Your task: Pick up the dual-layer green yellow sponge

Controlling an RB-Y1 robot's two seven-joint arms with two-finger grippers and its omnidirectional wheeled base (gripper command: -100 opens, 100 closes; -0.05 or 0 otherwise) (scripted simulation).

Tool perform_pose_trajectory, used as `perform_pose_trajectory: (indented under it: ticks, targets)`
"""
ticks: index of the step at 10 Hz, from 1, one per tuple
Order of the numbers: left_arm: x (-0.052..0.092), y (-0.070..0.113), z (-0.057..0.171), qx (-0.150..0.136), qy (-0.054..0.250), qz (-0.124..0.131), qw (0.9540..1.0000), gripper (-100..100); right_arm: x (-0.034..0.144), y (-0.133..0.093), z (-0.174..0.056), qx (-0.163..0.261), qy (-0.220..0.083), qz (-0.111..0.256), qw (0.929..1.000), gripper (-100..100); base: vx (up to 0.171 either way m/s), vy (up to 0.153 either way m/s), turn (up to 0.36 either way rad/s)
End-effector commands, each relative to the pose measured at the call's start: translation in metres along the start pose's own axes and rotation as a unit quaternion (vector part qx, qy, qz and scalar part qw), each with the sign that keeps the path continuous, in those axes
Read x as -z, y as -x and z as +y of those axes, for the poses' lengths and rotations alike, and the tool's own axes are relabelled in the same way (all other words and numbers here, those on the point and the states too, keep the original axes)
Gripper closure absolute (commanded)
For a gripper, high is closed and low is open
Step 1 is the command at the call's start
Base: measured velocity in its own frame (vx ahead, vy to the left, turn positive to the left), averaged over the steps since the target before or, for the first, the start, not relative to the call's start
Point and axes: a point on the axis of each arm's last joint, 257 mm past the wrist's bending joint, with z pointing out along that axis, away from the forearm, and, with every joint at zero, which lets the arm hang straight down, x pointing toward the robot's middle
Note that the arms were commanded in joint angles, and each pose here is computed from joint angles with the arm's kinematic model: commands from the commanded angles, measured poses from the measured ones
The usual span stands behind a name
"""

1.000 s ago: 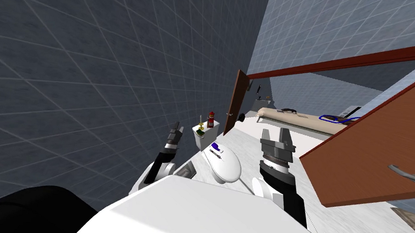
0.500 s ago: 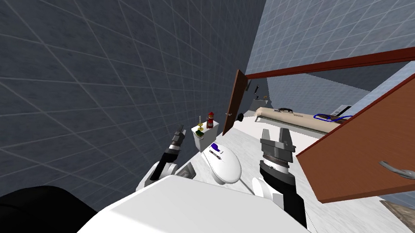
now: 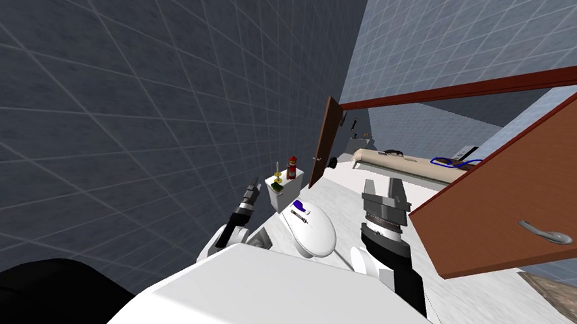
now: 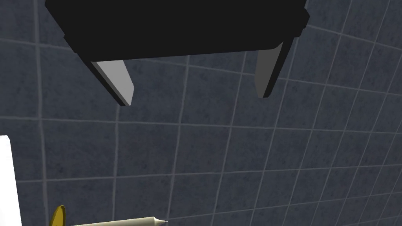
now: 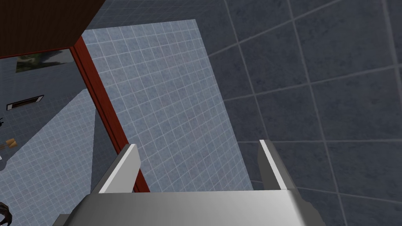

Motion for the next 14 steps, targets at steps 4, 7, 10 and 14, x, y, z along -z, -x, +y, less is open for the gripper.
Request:
perform_pose_trajectory:
  ticks: [4, 7, 10, 14]
  targets:
    - [0.003, -0.012, 0.037, 0.011, 0.033, 0.005, 0.9994, -100, 0.0, 0.0, 0.0, 0.0, 0.0, 0.0, 1.0, 0, 0.024, 0.021, -0.041]
    - [0.007, -0.02, 0.059, 0.014, 0.053, 0.012, 0.9984, -100, 0.0, 0.0, 0.0, 0.0, 0.0, 0.0, 1.0, 0, 0.021, 0.021, -0.035]
    - [0.011, -0.026, 0.081, 0.014, 0.074, 0.021, 0.9969, -100, 0.0, 0.0, 0.0, 0.0, 0.0, 0.0, 1.0, 0, 0.021, 0.018, -0.039]
    - [0.022, -0.039, 0.121, 0.016, 0.114, 0.036, 0.9927, -100, 0.0, 0.0, 0.0, 0.0, 0.0, 0.0, 1.0, 0, 0.032, 0.028, -0.052]
